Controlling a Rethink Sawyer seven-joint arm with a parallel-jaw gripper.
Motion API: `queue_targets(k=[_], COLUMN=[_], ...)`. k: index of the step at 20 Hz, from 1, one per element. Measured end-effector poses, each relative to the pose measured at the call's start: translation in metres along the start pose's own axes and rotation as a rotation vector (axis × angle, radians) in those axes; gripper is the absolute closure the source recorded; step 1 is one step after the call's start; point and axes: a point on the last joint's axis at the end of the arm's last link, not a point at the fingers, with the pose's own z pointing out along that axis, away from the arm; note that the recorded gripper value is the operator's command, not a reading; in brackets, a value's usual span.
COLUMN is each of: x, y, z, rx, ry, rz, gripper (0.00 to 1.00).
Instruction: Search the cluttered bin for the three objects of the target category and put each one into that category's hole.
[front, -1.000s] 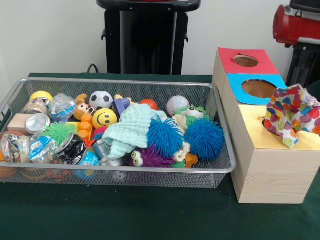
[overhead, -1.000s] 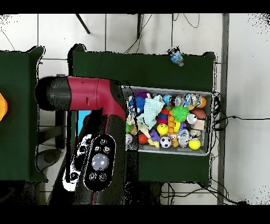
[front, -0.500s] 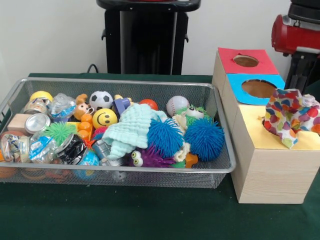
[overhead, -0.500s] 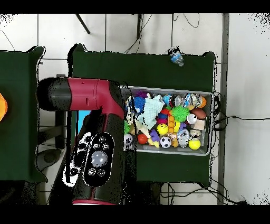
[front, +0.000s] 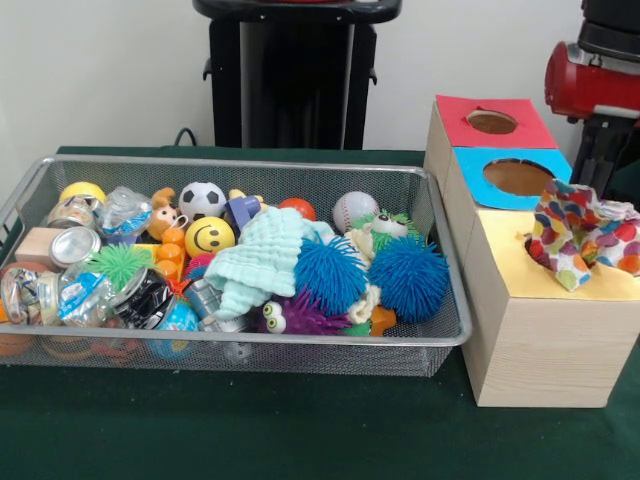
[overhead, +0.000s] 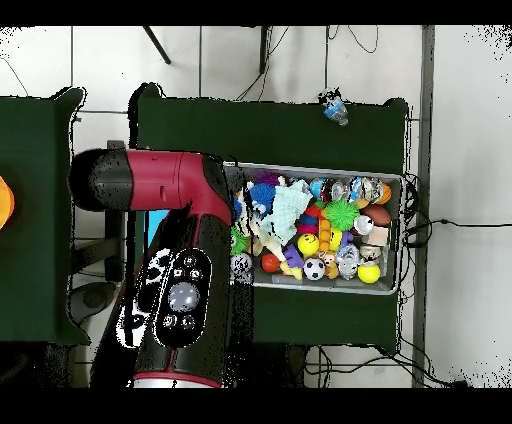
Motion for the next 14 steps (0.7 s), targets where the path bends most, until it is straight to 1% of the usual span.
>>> queue_targets(k=[4,14], x=[0.0,-0.004], y=[-0.002,-0.017], z=[0.004,0.024], rx=[0.002,0.013], ry=[-0.001,-0.005], rz=[0.001,0.019], gripper=[1.0,1.0])
